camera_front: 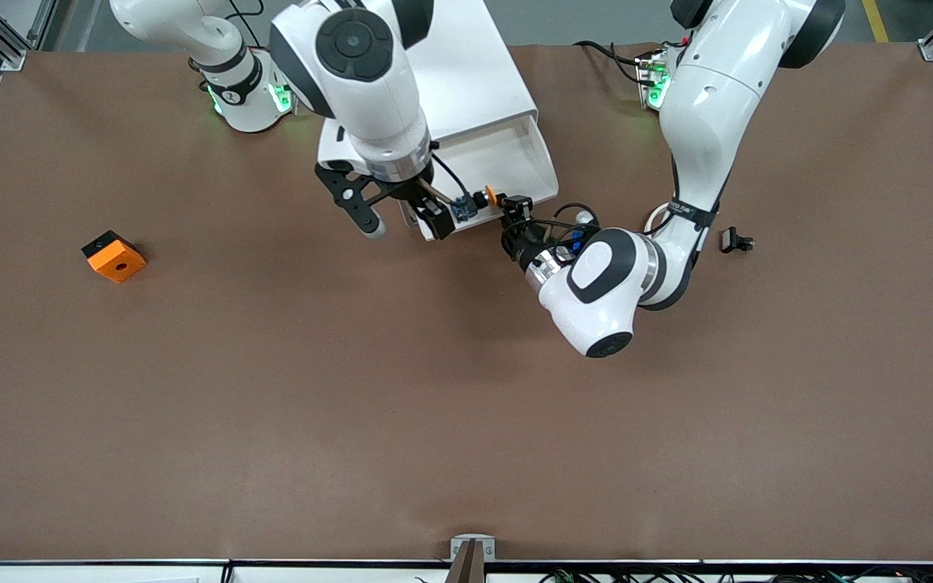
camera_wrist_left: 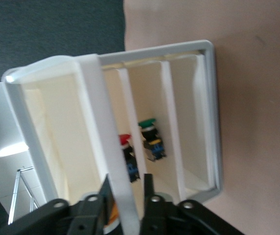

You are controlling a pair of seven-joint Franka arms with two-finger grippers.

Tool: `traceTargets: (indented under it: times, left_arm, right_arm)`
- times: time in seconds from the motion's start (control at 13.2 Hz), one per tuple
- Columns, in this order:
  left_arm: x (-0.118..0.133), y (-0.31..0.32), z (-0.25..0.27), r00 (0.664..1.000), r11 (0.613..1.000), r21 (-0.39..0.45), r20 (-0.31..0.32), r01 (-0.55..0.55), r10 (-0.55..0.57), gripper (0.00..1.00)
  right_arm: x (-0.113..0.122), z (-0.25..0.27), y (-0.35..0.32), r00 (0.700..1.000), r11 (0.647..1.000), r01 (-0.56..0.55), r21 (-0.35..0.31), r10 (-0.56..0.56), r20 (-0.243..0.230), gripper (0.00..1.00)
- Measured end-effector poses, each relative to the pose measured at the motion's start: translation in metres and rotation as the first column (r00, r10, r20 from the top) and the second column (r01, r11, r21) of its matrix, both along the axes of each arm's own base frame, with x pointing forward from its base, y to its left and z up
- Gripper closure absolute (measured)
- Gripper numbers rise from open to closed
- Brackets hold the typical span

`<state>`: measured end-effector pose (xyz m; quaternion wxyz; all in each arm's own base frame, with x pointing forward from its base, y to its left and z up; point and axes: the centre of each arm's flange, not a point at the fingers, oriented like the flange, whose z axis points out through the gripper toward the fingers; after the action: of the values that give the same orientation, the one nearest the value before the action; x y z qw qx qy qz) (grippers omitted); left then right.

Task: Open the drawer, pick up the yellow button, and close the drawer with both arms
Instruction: 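Pull the drawer open with the left gripper while the right gripper reaches in, then grasp the blue push button with the right gripper while the left gripper withdraws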

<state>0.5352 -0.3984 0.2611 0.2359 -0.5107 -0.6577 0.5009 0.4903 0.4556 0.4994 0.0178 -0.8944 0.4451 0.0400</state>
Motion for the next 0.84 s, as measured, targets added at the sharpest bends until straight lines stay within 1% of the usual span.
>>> traceTargets:
  times: [0.15, 0.23, 0.3, 0.38, 0.46, 0.68, 0.84]
  left_arm:
    - [0.010, 0.007, -0.002, 0.999, 1.000, -0.005, 0.035, -0.022, 0.022, 0.40]
    - [0.020, 0.014, 0.000, 0.997, 0.999, -0.010, 0.062, -0.036, 0.037, 0.28]
    - [0.031, 0.024, 0.004, 0.994, 0.999, -0.017, 0.093, -0.051, 0.052, 0.19]
    - [0.047, 0.039, 0.009, 0.989, 0.998, -0.024, 0.135, -0.065, 0.067, 0.07]
    - [0.062, 0.058, 0.014, 0.980, 0.997, -0.032, 0.181, -0.075, 0.079, 0.00]
    - [0.095, 0.110, 0.023, 0.947, 0.995, -0.079, 0.309, -0.063, 0.085, 0.00]
    - [0.108, 0.132, 0.030, 0.918, 0.993, -0.119, 0.392, -0.007, 0.053, 0.00]
  right_arm:
    - [0.000, -0.014, 0.007, 1.000, 1.000, 0.018, -0.008, -0.018, -0.008, 0.00]
    - [0.000, -0.017, 0.009, 1.000, 1.000, 0.019, -0.010, -0.019, -0.012, 0.00]
    - [-0.002, -0.020, 0.012, 1.000, 1.000, 0.014, -0.013, -0.014, -0.015, 0.00]
    - [-0.006, -0.024, 0.017, 1.000, 1.000, 0.005, -0.017, -0.006, -0.019, 0.00]
    - [-0.009, -0.029, 0.023, 1.000, 1.000, -0.001, -0.018, 0.001, -0.019, 0.00]
    - [-0.009, -0.047, 0.032, 1.000, 1.000, -0.007, -0.025, 0.006, -0.023, 0.00]
    - [-0.009, -0.063, 0.037, 0.999, 0.999, -0.010, -0.036, 0.009, -0.032, 0.00]
